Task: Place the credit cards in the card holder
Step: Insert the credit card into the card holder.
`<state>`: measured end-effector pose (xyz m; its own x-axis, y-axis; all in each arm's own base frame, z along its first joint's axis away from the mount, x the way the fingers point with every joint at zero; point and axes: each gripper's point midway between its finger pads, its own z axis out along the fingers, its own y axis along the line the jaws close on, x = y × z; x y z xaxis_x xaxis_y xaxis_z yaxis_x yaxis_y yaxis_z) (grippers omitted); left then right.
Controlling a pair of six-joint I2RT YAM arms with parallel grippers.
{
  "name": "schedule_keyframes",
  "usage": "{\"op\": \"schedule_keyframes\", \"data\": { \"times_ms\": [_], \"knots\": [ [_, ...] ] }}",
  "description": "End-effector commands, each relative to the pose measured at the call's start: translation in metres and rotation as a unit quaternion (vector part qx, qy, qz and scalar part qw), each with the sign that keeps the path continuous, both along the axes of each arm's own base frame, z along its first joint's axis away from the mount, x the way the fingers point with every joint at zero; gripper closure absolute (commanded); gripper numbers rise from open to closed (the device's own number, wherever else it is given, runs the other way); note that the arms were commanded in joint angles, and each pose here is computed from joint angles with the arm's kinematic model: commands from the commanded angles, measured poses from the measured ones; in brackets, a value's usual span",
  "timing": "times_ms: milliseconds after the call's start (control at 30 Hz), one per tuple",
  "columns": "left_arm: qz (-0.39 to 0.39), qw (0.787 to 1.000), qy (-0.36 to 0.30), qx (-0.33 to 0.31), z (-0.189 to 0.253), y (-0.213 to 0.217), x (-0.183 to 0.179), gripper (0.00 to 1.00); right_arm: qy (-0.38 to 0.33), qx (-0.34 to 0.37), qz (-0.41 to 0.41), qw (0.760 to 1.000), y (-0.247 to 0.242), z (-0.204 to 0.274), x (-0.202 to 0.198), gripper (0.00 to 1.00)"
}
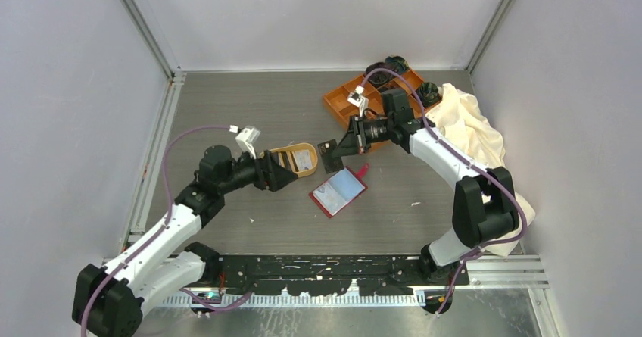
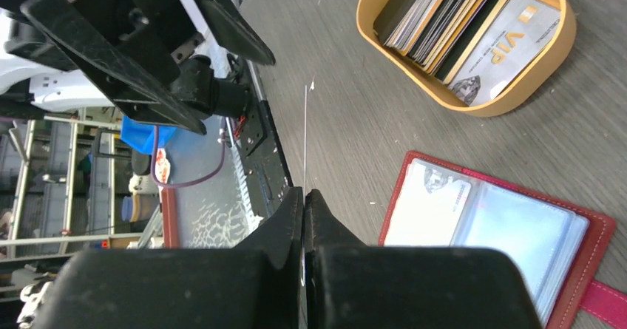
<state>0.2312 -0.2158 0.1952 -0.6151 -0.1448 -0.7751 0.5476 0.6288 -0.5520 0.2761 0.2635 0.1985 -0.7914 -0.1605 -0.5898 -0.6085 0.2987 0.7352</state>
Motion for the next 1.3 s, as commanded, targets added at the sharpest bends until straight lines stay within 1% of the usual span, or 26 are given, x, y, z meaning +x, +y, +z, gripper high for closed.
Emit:
{"op": "schedule_keyframes", "data": {
  "times_ms": [0, 67, 200, 400, 567, 767, 800, 833, 867, 933, 967, 1000, 1033, 1067, 1100, 1133, 1200, 1233, 1267],
  "knots": [
    [-0.077, 0.975, -0.085, -0.188, 0.071, -0.040, -0.024, 0.24, -0.022, 0.046, 0.036, 0.998, 0.001, 0.020, -0.014, 0.98],
    [-0.084, 0.970, -0.111, -0.201, 0.070, -0.052, -0.036, 0.24, -0.026, 0.055, 0.039, 0.997, 0.001, 0.024, -0.016, 0.98],
    [-0.079, 0.962, -0.128, -0.227, 0.063, -0.066, -0.048, 0.24, -0.026, 0.086, 0.043, 0.995, 0.004, 0.037, -0.021, 0.98],
    [-0.072, 0.960, -0.104, -0.250, 0.048, -0.086, -0.045, 0.27, -0.042, 0.111, 0.055, 0.991, 0.009, 0.051, -0.029, 0.98],
    [-0.081, 0.953, -0.106, -0.270, 0.054, -0.098, -0.042, 0.31, -0.046, 0.114, 0.069, 0.990, 0.014, 0.052, -0.037, 0.98],
    [-0.078, 0.956, -0.103, -0.264, 0.051, -0.103, -0.037, 0.37, -0.045, 0.116, 0.087, 0.988, 0.019, 0.051, -0.045, 0.98],
    [-0.075, 0.956, -0.103, -0.263, 0.050, -0.103, -0.035, 0.40, -0.044, 0.116, 0.091, 0.988, 0.020, 0.050, -0.047, 0.98],
    [-0.073, 0.957, -0.102, -0.261, 0.050, -0.103, -0.034, 0.46, -0.046, 0.117, 0.094, 0.988, 0.021, 0.051, -0.049, 0.98],
    [-0.069, 0.959, -0.098, -0.257, 0.048, -0.103, -0.032, 0.51, -0.048, 0.117, 0.098, 0.987, 0.021, 0.051, -0.051, 0.98],
    [-0.069, 0.961, -0.098, -0.251, 0.046, -0.104, -0.031, 0.56, -0.055, 0.115, 0.108, 0.986, 0.023, 0.050, -0.056, 0.98],
    [-0.068, 0.961, -0.097, -0.249, 0.045, -0.104, -0.031, 0.61, -0.060, 0.112, 0.112, 0.986, 0.023, 0.049, -0.058, 0.98],
    [-0.067, 0.962, -0.097, -0.248, 0.044, -0.104, -0.031, 0.69, -0.065, 0.108, 0.116, 0.985, 0.023, 0.047, -0.061, 0.97],
    [-0.069, 0.962, -0.099, -0.246, 0.044, -0.104, -0.031, 0.81, -0.067, 0.103, 0.119, 0.985, 0.023, 0.046, -0.063, 0.96],
    [-0.070, 0.962, -0.100, -0.244, 0.043, -0.104, -0.031, 0.95, -0.069, 0.098, 0.120, 0.985, 0.023, 0.044, -0.064, 0.93],
    [-0.071, 0.963, -0.101, -0.241, 0.041, -0.103, -0.032, 1.00, -0.074, 0.093, 0.119, 0.986, 0.022, 0.043, -0.064, 0.88],
    [-0.075, 0.964, -0.103, -0.235, 0.039, -0.103, -0.033, 1.00, -0.078, 0.088, 0.117, 0.986, 0.022, 0.042, -0.064, 0.81],
    [-0.091, 0.967, -0.111, -0.210, 0.032, -0.103, -0.038, 1.00, -0.102, 0.072, 0.111, 0.986, 0.019, 0.039, -0.061, 0.63],
    [-0.102, 0.969, -0.113, -0.192, 0.026, -0.104, -0.041, 1.00, -0.118, 0.064, 0.116, 0.984, 0.017, 0.038, -0.062, 0.55],
    [-0.112, 0.974, -0.108, -0.167, 0.015, -0.103, -0.043, 1.00, -0.133, 0.057, 0.123, 0.982, 0.014, 0.037, -0.064, 0.50]
  ]
}}
